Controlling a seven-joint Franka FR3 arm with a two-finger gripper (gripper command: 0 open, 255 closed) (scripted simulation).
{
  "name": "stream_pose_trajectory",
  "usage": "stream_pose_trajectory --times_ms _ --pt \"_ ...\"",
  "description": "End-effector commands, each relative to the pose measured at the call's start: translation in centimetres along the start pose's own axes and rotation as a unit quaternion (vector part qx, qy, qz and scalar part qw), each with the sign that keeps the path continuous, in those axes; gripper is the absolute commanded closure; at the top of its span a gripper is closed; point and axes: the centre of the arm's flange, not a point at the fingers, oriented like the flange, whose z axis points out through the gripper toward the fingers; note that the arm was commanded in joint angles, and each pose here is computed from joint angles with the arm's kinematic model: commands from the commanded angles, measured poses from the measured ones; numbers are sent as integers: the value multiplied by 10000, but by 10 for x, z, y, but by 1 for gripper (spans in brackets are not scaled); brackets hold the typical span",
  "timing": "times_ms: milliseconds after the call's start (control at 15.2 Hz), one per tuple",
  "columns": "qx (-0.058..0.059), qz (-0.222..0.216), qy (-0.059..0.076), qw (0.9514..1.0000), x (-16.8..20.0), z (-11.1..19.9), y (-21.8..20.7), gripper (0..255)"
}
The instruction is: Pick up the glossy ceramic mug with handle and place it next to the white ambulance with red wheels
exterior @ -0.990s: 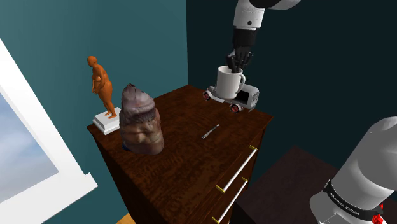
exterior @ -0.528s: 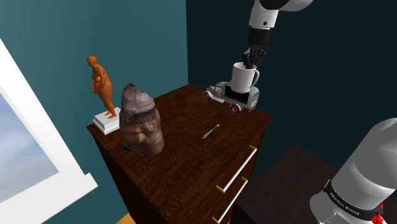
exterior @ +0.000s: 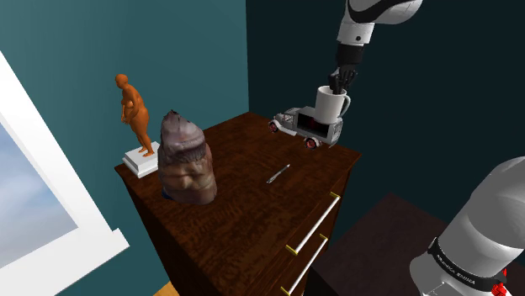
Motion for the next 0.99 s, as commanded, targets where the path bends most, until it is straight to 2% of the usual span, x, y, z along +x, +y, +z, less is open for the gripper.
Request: stream_pose_trajectory --times_ms 0,924 --pt "-1 -1 4 10000 0 10 1 255" --pt "-1 -1 4 10000 -3 84 5 255"
